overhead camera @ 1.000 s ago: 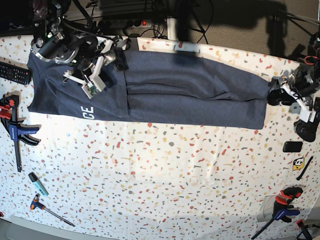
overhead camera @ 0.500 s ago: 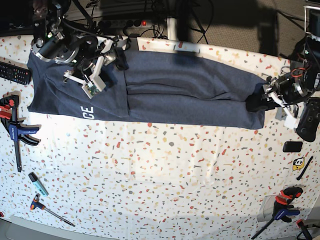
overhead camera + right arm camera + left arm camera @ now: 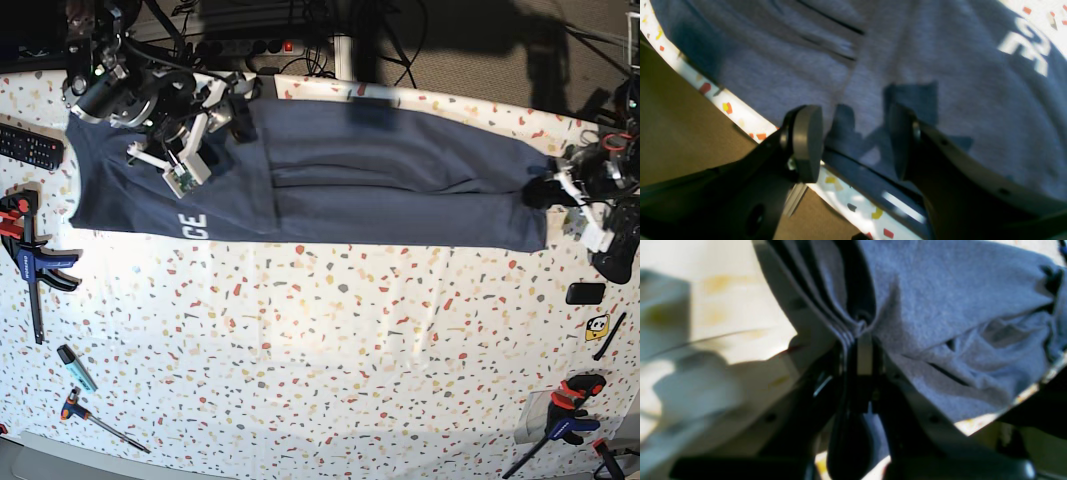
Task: Fold the T-shirt properly
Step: 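Grasp the folded shirt's other end with the left gripper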
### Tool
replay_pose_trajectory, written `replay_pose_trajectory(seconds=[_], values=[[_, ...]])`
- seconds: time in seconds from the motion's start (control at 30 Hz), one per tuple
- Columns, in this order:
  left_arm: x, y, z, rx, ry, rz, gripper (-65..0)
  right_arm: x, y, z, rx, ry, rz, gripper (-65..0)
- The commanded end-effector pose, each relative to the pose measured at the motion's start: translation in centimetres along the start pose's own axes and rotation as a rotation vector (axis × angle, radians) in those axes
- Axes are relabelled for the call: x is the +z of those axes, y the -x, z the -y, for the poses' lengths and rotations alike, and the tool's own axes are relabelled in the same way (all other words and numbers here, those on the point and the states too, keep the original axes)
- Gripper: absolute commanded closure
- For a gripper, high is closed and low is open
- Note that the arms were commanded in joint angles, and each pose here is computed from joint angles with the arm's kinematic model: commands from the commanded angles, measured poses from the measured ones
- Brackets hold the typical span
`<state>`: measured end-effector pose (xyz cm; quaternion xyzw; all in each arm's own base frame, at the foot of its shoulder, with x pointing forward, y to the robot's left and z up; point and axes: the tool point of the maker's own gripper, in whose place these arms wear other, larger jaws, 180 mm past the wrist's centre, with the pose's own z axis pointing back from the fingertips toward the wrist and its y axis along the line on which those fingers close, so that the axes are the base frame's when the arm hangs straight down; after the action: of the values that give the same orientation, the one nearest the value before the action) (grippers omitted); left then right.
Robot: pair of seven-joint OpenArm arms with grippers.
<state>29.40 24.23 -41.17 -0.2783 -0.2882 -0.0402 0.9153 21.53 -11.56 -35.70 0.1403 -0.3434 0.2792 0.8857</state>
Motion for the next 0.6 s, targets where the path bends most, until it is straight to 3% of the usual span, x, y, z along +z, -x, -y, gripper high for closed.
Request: replay_pose_trajectory(seconds=[0.0,0.13,0.27,0.43,0.57], values=[[1.5,-2.5,-0.8,-0.027,-0.030,0.045,0.0,0.4,-1.2,0.2,0.016,0.004,0.044,-32.1],[3.5,-4.2,-1.9,-0.057,-0.107,0.045,0.0,0.4,-1.3,0.2,0.016,0.004,0.049,-32.1],[4.4,-5.5,-0.6,-0.100,-0.140,0.012,0.0,0.5,-1.5,0.2,0.016,0.004,0.059,-32.1],[3.6,-6.4,4.2,-0.130,-0.112,0.043,0.0,0.4,-1.5,0.2,0.016,0.004,0.061,-32.1],[2.6,-5.8,10.7,-0.164,0.014,0.094,0.0,0.4,-1.5,0.2,0.016,0.004,0.061,-32.1]])
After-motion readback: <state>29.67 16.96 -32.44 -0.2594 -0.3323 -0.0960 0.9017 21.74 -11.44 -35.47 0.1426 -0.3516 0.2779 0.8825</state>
